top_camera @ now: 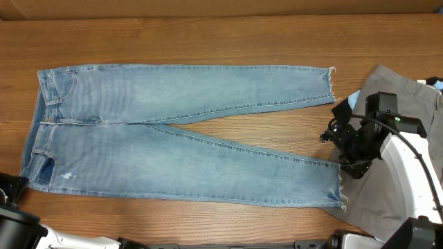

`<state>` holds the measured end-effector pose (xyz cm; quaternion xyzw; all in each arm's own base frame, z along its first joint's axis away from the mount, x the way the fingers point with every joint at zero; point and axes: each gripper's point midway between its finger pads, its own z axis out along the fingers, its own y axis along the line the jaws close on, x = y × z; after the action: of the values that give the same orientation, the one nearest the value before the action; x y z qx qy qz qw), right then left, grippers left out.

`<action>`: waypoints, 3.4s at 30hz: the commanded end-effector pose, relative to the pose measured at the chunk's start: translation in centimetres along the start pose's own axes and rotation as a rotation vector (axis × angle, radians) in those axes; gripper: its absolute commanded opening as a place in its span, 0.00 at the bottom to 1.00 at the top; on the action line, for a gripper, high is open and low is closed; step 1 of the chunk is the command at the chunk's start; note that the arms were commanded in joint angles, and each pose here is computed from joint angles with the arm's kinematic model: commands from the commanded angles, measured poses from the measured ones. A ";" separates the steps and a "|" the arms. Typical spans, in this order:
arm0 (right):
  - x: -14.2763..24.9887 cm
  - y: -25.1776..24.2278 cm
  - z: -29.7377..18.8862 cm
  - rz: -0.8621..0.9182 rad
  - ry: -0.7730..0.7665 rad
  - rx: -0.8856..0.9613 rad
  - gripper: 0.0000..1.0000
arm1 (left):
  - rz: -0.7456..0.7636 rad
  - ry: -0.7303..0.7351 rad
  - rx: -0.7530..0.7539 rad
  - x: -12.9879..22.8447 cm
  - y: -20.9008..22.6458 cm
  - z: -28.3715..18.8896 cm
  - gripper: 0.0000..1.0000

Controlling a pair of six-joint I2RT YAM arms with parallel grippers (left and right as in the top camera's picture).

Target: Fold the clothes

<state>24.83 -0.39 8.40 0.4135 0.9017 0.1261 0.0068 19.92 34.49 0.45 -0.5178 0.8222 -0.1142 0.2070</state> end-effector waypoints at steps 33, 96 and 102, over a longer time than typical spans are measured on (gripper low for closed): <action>5.4 -9.4 4.5 0.280 0.191 0.197 0.73 | -0.022 0.007 0.048 -2.7 -1.9 -2.5 0.04; 8.3 -7.6 7.6 0.121 0.271 0.073 0.04 | -0.022 0.008 0.055 -2.7 -2.0 -2.5 0.04; 7.8 -6.8 6.2 0.090 0.269 0.065 0.04 | -0.022 0.008 0.055 -2.7 -2.0 -2.5 0.04</action>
<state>13.79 3.06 0.49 0.4478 0.8669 0.1500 -0.1599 20.80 35.58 3.79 -0.5203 0.8181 -0.1323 0.2065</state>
